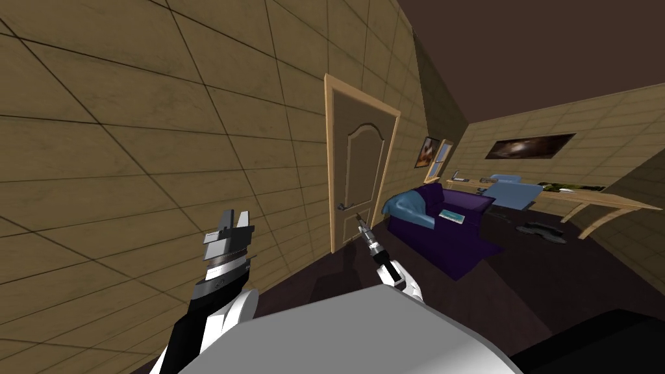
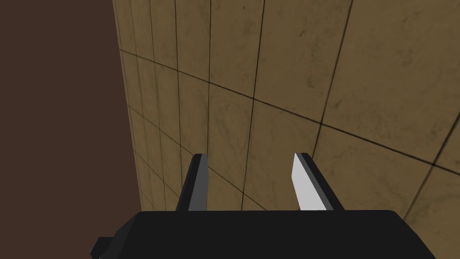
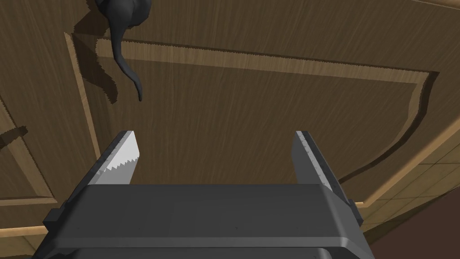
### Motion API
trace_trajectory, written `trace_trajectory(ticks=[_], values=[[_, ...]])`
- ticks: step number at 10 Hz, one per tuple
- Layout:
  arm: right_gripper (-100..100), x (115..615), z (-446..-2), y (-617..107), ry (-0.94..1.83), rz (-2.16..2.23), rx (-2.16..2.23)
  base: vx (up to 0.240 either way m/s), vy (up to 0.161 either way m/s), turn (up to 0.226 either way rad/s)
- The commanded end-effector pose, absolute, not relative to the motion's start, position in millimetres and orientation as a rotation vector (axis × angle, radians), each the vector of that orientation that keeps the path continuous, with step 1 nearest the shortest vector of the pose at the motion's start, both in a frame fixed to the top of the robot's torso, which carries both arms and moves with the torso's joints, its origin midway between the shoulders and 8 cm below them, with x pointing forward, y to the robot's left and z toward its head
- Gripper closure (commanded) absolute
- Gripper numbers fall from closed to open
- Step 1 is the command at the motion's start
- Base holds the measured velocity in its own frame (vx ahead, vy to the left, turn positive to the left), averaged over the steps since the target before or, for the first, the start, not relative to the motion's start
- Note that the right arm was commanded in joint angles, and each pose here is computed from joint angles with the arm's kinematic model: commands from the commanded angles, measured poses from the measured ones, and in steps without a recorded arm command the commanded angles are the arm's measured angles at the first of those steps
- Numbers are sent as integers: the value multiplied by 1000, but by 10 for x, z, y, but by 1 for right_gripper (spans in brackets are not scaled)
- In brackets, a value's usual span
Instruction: Pull the door open
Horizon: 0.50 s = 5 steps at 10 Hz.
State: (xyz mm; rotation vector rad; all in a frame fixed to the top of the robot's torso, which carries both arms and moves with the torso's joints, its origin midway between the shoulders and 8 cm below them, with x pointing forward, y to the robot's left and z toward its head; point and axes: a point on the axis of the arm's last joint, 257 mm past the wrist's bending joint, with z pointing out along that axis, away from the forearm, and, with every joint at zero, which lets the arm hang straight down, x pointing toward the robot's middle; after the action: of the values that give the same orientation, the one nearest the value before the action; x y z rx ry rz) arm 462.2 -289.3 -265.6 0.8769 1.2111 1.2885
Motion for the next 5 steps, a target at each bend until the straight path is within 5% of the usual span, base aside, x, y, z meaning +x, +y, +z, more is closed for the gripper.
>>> trace_trajectory(ticks=[1,5], values=[[-100,4613,-2759,-2915,1225,1288,891,68,-21,40],[-100,4651,-2961,-2990,1266,1292,917,64,-17,56]])
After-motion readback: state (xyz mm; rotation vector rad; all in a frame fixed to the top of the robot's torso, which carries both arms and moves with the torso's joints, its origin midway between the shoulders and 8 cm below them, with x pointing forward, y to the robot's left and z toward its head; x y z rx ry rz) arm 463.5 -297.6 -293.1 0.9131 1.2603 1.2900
